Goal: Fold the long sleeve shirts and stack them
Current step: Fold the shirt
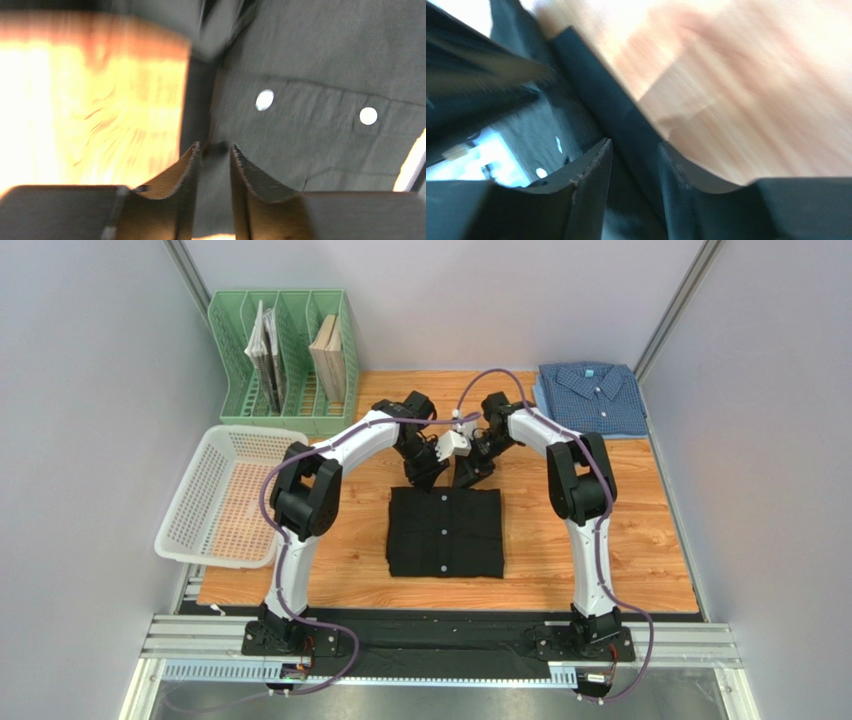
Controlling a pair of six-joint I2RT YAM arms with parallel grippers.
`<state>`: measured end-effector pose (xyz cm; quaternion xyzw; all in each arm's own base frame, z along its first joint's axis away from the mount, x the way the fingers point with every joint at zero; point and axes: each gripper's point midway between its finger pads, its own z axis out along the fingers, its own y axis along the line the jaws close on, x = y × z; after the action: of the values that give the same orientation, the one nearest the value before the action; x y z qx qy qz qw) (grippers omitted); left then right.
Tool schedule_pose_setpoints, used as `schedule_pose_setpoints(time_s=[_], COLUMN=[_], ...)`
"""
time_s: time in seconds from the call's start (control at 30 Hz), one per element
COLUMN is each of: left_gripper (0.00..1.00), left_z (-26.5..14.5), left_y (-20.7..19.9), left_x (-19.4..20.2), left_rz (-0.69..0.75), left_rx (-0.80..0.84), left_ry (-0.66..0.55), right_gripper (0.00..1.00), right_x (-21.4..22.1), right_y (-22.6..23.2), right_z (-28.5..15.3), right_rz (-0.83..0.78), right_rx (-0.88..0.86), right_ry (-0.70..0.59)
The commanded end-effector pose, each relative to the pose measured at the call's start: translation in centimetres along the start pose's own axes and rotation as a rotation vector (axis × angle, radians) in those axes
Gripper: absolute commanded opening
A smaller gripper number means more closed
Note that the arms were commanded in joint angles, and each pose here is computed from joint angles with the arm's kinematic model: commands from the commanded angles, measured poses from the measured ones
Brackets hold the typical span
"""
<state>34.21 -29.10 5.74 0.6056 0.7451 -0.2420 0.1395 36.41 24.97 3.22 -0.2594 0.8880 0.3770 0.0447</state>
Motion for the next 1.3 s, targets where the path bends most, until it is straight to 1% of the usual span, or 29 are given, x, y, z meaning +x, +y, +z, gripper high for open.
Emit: schedule_pose_setpoints(time_s=[0.0, 0.03, 0.07, 0.1, 0.17, 0.2, 0.27, 0.33, 0.43, 0.5, 0.7, 0.8, 0.83, 0.87, 0.9, 0.93, 0.97, 1.0, 1.03, 1.07, 1.1, 1.13, 1.17, 1.27], left_gripper=[0.41, 0.46, 0.48, 0.52, 0.54, 0.63, 0.64, 0.65, 0.68, 0.69, 0.70, 0.70, 0.69, 0.68, 0.64, 0.61, 0.57, 0.46, 0.37, 0.28, 0.12, 0.04, 0.00, 0.00], left_z=[-7.4, -8.4, -10.3, -10.1, -11.0, -10.3, -9.8, -9.1, -8.2, -7.5, -5.1, -4.1, -3.8, -3.4, -3.2, -3.2, -2.9, -3.2, -3.4, -4.0, -4.7, -6.1, -6.6, -8.5], left_y=[1.5, 1.2, 0.4, -0.3, -1.1, -1.6, -1.3, -0.9, 0.0, 0.3, 0.8, 0.6, 0.4, 0.0, 0.0, -0.1, -0.5, -0.3, -0.4, -0.5, -0.6, -0.8, -1.2, -1.8], left_x=[-3.0, -3.3, -3.8, -2.7, -1.8, -0.6, 0.8, 2.1, 3.5, 4.3, 6.1, 6.5, 6.4, 6.2, 6.0, 5.8, 5.4, 5.0, 4.9, 4.3, 4.1, 3.5, 3.5, 3.8], left_rz=[-0.088, -0.100, -0.103, -0.147, -0.188, -0.228, -0.306, -0.412, -0.526, -0.601, -0.698, -0.737, -0.744, -0.755, -0.758, -0.769, -0.770, -0.767, -0.766, -0.757, -0.754, -0.735, -0.734, -0.716], left_rx=[-0.091, -0.090, -0.105, -0.092, -0.085, -0.066, -0.066, -0.057, -0.033, -0.007, 0.005, 0.049, 0.066, 0.114, 0.131, 0.146, 0.187, 0.194, 0.201, 0.206, 0.205, 0.192, 0.191, 0.150], left_ry=[-0.202, -0.236, -0.275, -0.265, -0.281, -0.261, -0.248, -0.245, -0.252, -0.254, -0.195, -0.187, -0.188, -0.202, -0.209, -0.216, -0.229, -0.241, -0.244, -0.265, -0.280, -0.309, -0.319, -0.343], right_gripper=[0.50, 0.54, 0.56, 0.57, 0.62, 0.63, 0.66, 0.71, 0.73, 0.73, 0.73, 0.68, 0.62, 0.57, 0.53, 0.44, 0.39, 0.34, 0.24, 0.19, 0.14, 0.02, 0.00, 0.00], right_x=[-3.1, -3.3, -2.9, -2.7, -2.0, -0.9, 0.1, 1.7, 2.6, 2.2, 2.7, 2.9, 2.9, 2.9, 2.8, 2.7, 2.5, 2.3, 2.1, 1.8, 1.5, 1.3, 1.1, 0.6], right_y=[-1.4, -0.6, -1.1, -1.0, -0.1, 0.1, 0.8, 0.9, 0.6, -0.1, -1.7, -1.7, -1.6, -1.4, -1.1, -1.0, -0.5, 0.0, 0.5, 1.3, 2.2, 2.9, 3.4, 4.0], right_z=[-8.0, -9.6, -10.8, -11.6, -13.2, -13.1, -13.4, -12.4, -10.8, -10.1, -7.6, -6.8, -6.7, -6.5, -6.4, -6.4, -6.5, -6.8, -7.0, -7.4, -8.2, -8.5, -8.9, -9.6], right_rz=[-0.116, -0.137, -0.122, -0.138, -0.148, -0.142, -0.174, -0.155, -0.111, -0.109, -0.078, -0.069, -0.065, -0.065, -0.067, -0.068, -0.071, -0.075, -0.071, -0.074, -0.088, -0.084, -0.086, -0.092], right_rx=[0.187, 0.200, 0.208, 0.212, 0.192, 0.174, 0.147, 0.118, 0.081, 0.084, 0.074, 0.045, 0.037, 0.026, 0.020, 0.014, 0.002, -0.003, -0.014, -0.031, -0.032, -0.043, -0.043, -0.018], right_ry=[-0.132, -0.164, -0.180, -0.190, -0.212, -0.203, -0.205, -0.182, -0.174, -0.193, -0.158, -0.153, -0.152, -0.153, -0.153, -0.157, -0.165, -0.176, -0.184, -0.198, -0.217, -0.228, -0.237, -0.266])
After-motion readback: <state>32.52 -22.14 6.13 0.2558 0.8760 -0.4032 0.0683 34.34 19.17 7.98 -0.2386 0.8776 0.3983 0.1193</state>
